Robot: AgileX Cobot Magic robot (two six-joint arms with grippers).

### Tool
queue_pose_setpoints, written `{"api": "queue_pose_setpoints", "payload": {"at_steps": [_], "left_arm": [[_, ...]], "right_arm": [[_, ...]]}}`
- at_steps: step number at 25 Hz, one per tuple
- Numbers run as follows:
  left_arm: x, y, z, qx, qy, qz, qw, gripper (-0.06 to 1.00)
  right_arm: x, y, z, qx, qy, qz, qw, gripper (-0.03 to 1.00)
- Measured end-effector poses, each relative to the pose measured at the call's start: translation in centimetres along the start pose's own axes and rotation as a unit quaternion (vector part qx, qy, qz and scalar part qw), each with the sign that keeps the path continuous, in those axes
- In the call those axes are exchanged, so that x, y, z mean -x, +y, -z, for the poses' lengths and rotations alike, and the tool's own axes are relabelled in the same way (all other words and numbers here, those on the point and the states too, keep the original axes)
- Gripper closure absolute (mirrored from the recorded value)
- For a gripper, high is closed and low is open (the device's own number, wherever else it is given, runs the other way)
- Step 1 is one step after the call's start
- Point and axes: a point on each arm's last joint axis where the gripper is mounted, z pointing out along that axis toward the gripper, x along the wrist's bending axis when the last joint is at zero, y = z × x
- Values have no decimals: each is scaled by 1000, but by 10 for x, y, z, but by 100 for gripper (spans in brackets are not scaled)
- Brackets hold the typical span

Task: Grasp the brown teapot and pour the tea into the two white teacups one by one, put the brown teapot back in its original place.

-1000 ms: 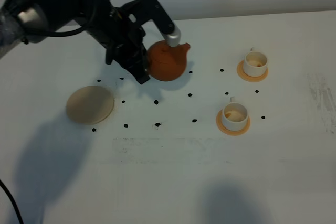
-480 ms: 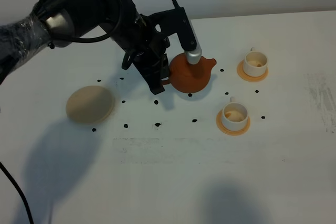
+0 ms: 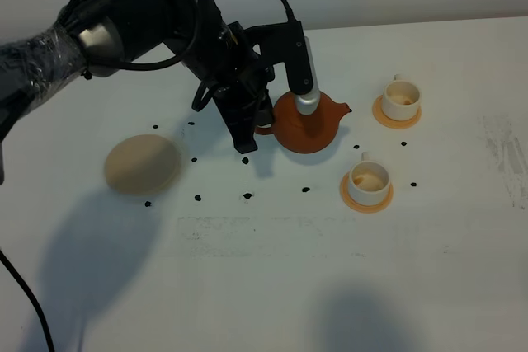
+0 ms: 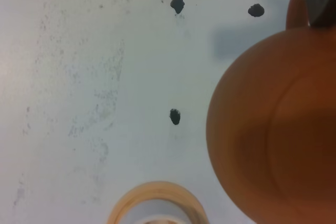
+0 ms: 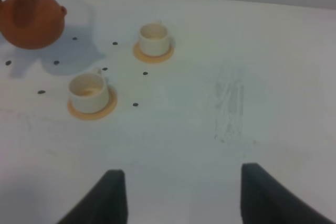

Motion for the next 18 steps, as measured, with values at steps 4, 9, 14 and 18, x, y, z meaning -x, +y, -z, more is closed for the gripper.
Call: {"api": "queue_pose_setpoints", "payload": {"at_steps": [4, 9, 14, 18], "left_arm": [[3, 5, -1, 5, 3, -29, 1000, 83], [6, 14, -2, 9, 17, -63, 998, 83], [8, 19, -6, 9, 24, -77, 997, 83], [11, 21, -15, 7, 22, -85, 996, 83]], "right_arm": [[0, 0, 0, 0, 0, 0, 1000, 50], [0, 0, 0, 0, 0, 0, 1000, 50], [0, 0, 0, 0, 0, 0, 1000, 50], [0, 0, 0, 0, 0, 0, 1000, 50]]}}
